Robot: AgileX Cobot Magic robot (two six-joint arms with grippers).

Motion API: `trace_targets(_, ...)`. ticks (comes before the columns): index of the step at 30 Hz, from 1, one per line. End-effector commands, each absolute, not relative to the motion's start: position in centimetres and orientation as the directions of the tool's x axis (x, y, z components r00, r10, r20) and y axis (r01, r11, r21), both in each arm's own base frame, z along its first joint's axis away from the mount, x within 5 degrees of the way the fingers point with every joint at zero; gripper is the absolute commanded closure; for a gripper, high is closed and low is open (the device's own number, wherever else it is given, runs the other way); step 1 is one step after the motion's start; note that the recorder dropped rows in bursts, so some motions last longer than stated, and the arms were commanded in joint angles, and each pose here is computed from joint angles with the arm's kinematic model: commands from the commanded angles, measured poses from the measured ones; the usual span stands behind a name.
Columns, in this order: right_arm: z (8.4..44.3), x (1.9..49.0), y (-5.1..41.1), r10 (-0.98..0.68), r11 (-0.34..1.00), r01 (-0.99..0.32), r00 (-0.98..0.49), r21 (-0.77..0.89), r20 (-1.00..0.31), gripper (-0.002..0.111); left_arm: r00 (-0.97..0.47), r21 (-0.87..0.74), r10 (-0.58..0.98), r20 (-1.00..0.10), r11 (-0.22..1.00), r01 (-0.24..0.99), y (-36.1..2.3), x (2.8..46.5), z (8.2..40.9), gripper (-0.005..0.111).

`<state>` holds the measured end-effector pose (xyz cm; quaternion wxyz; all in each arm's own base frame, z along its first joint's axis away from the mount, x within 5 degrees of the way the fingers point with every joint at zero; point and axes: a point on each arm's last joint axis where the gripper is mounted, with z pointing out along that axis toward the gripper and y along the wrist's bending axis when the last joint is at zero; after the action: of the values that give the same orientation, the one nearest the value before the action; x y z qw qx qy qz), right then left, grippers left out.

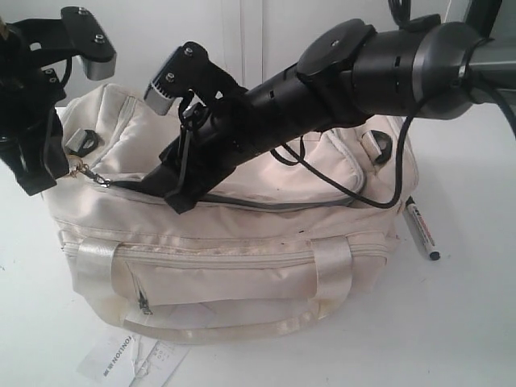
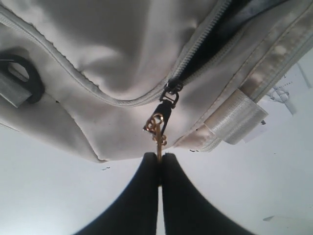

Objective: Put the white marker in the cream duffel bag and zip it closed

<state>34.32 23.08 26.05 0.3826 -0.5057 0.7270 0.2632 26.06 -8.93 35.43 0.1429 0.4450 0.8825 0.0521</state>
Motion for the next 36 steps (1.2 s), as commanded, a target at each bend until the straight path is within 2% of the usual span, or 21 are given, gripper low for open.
trace_targets(1,25.8,34.6,23.2,-0.533,0.368,-0.93,-0.201,-0.01,-0.822,0.061,-0.585,0.165,0.798,-0.149,0.603,0.781,-8.6,25.0,35.5,0.107)
trace_targets(3,25.6,34.7,23.2,-0.537,0.372,-0.928,-0.202,-0.015,-0.819,0.071,-0.585,0.165,0.798,-0.149,0.603,0.781,-8.6,25.0,35.5,0.107)
trace_targets(7,25.5,34.6,23.2,-0.557,0.352,-0.936,-0.189,-0.024,-0.809,0.104,-0.585,0.165,0.798,-0.149,0.603,0.781,-8.6,25.0,35.5,0.107)
trace_targets(8,25.4,34.6,23.2,-0.562,0.349,-0.936,-0.185,-0.029,-0.806,0.108,-0.585,0.165,0.798,-0.149,0.603,0.781,-8.6,25.0,35.5,0.107)
trace_targets(28,27.0,34.2,22.4,-0.594,0.331,-0.937,-0.118,-0.108,-0.796,0.108,-0.584,0.247,0.807,-0.093,0.586,0.771,-7.7,25.3,35.6,0.107)
trace_targets(36,27.0,34.2,22.4,-0.594,0.331,-0.938,-0.118,-0.108,-0.795,0.108,-0.641,0.241,0.761,-0.097,0.643,0.727,-5.9,25.8,35.6,0.107)
